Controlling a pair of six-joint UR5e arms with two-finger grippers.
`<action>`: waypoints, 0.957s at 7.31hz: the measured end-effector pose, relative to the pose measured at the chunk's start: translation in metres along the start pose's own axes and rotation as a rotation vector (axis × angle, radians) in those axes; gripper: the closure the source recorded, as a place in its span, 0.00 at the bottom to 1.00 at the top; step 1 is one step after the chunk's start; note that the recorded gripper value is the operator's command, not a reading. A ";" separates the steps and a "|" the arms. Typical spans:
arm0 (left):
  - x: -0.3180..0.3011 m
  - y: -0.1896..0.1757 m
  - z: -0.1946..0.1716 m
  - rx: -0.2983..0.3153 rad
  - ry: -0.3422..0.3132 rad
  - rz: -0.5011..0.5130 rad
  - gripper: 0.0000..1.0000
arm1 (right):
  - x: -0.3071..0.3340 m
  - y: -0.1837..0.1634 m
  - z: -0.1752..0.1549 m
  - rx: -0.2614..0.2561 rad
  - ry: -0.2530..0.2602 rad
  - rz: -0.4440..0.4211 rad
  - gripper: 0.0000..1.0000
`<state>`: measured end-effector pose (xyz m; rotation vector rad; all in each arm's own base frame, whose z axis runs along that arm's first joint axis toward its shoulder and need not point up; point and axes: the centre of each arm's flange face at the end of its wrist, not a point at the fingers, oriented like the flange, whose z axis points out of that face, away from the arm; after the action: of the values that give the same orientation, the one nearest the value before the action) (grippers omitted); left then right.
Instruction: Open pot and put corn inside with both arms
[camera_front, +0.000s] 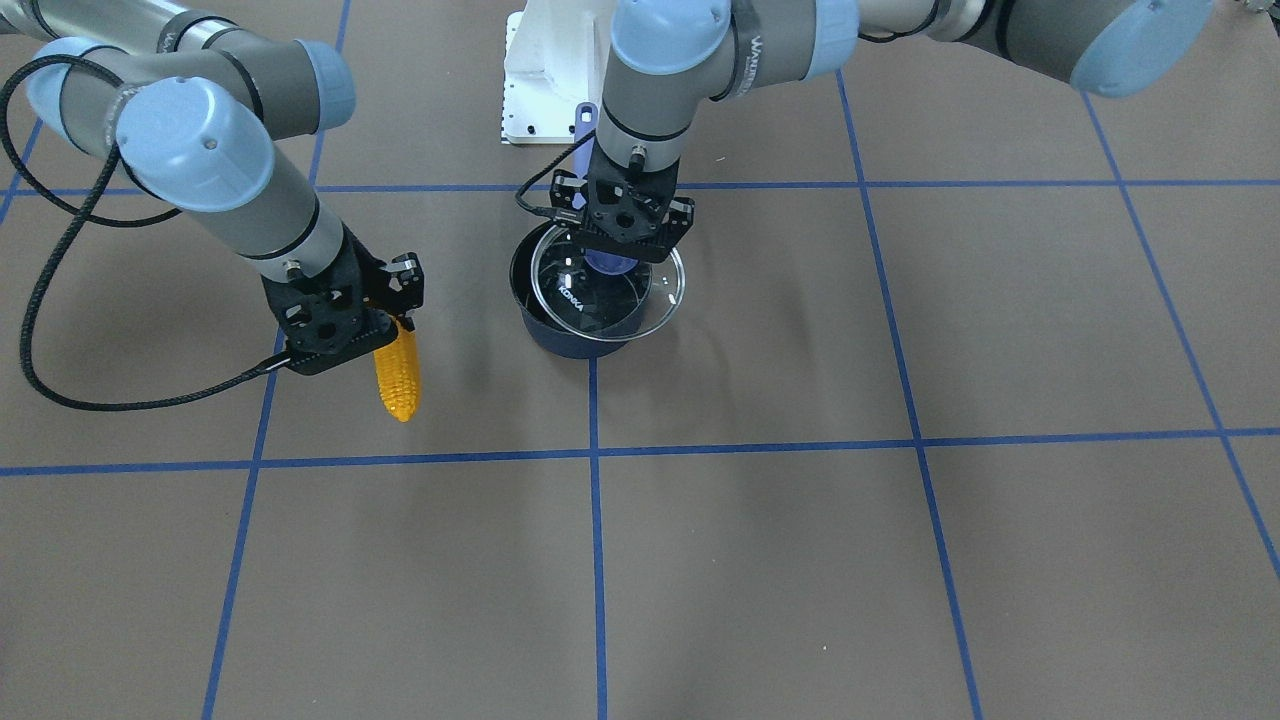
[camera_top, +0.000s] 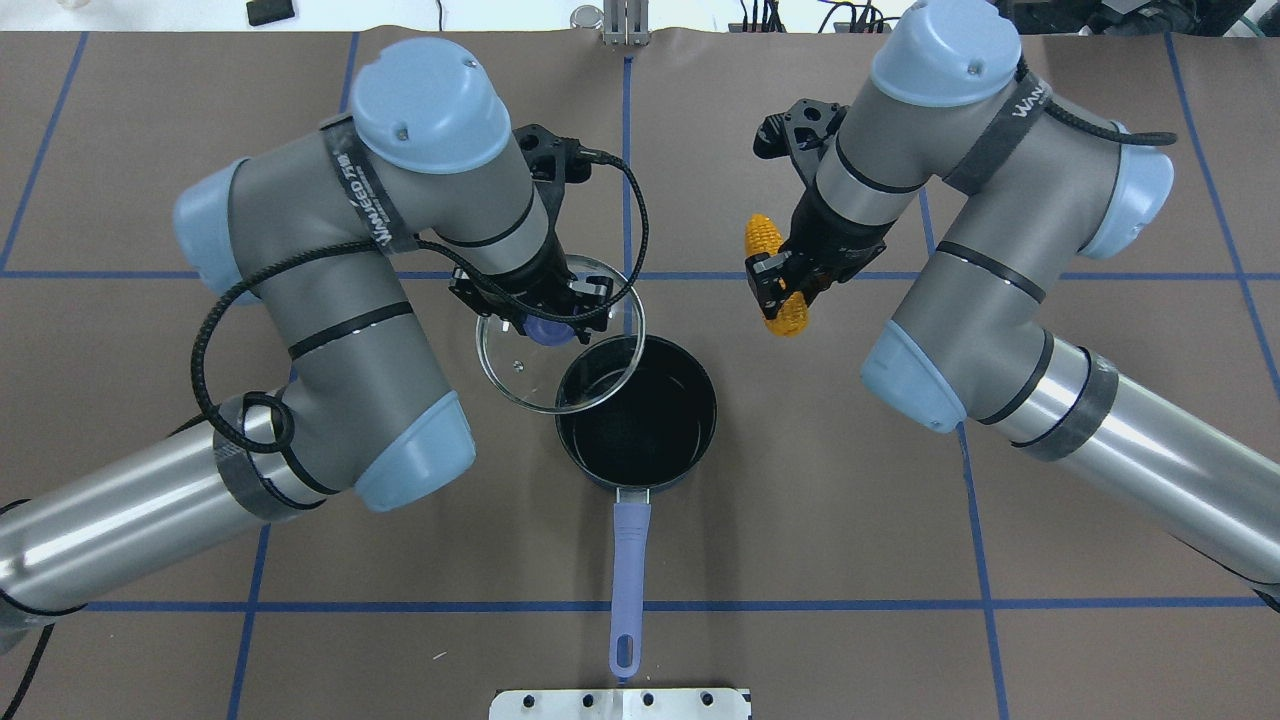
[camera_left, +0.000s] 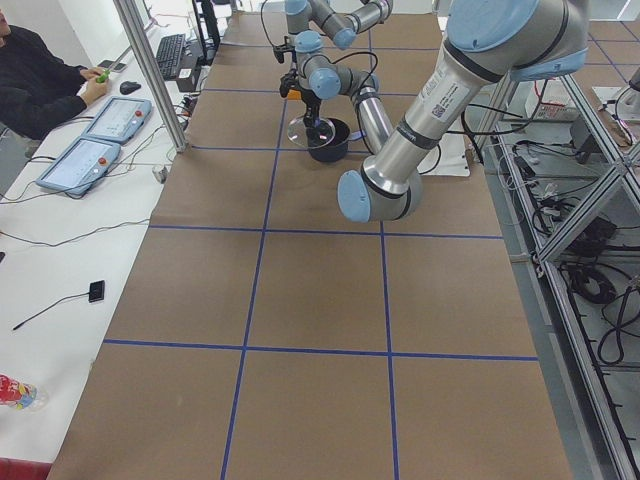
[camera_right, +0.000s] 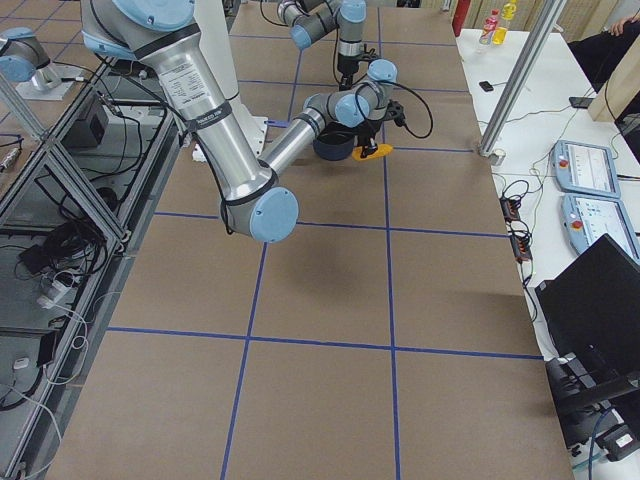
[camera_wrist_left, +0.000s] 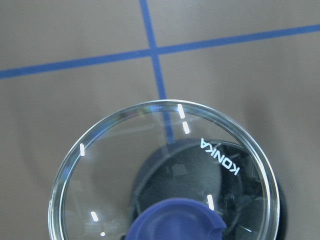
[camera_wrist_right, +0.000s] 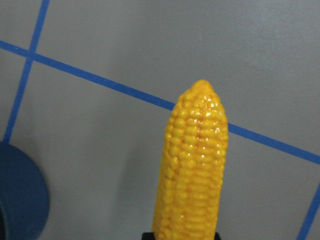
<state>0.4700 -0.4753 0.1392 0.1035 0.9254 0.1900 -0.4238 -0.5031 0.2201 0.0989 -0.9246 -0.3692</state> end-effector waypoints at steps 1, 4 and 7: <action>-0.030 -0.008 -0.006 0.001 -0.010 0.013 0.43 | -0.027 0.000 0.000 0.003 -0.018 -0.016 0.74; -0.118 -0.026 -0.021 -0.012 -0.028 0.074 0.43 | -0.100 0.009 0.013 0.006 -0.042 -0.095 0.70; -0.190 -0.033 -0.028 -0.022 -0.058 0.131 0.43 | -0.130 0.020 0.032 -0.019 -0.050 -0.131 0.09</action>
<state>0.3400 -0.5471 0.2658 0.1488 0.8585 0.3169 -0.5143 -0.4364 0.1449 0.1332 -0.9664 -0.5036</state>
